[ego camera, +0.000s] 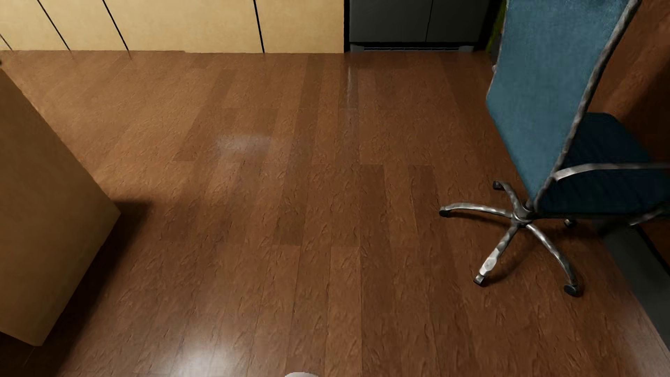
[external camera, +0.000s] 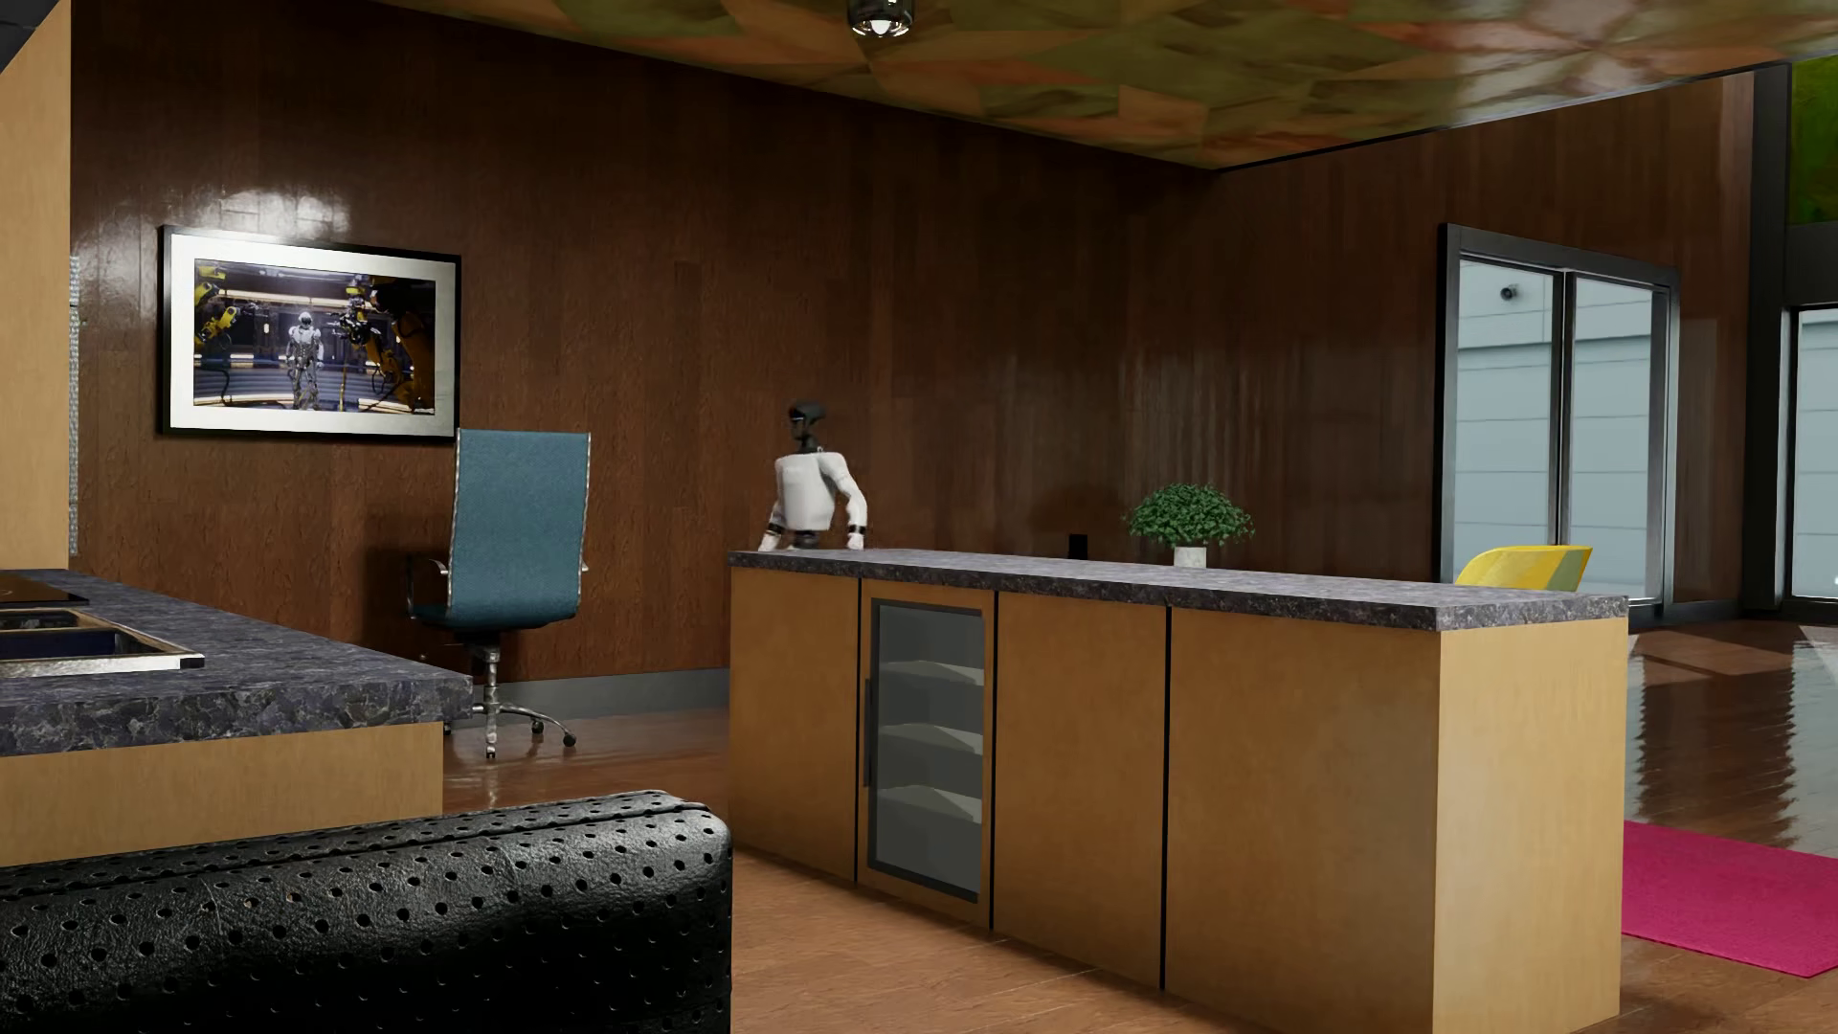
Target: Head to counter
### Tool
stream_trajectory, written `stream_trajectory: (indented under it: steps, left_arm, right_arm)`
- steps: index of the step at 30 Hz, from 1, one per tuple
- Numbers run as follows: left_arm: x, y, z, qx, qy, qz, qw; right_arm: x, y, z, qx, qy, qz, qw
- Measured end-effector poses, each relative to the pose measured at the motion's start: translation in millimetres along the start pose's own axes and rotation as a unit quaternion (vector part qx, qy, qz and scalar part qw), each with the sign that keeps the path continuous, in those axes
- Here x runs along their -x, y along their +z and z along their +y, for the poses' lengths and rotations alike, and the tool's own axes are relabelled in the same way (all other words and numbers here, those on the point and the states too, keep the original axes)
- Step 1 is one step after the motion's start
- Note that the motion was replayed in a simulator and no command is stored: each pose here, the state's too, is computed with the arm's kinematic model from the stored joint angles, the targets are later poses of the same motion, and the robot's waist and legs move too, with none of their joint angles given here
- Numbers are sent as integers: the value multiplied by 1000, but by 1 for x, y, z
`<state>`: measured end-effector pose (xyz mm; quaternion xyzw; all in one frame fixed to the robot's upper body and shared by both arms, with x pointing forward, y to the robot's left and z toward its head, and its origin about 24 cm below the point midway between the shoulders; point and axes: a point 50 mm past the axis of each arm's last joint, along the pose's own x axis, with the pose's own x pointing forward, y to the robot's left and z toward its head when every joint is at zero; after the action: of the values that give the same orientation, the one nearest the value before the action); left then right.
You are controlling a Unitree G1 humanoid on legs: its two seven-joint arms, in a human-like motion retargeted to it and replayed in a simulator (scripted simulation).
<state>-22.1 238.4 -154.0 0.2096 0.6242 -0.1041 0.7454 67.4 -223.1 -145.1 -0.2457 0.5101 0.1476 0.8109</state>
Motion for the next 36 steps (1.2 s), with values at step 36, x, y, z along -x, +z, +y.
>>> stream_trajectory:
  steps: [36]
  left_arm:
    - [10,-42,12,3,17,75,997]
  right_arm:
    - [-3,103,-90,0,-118,-154,981]
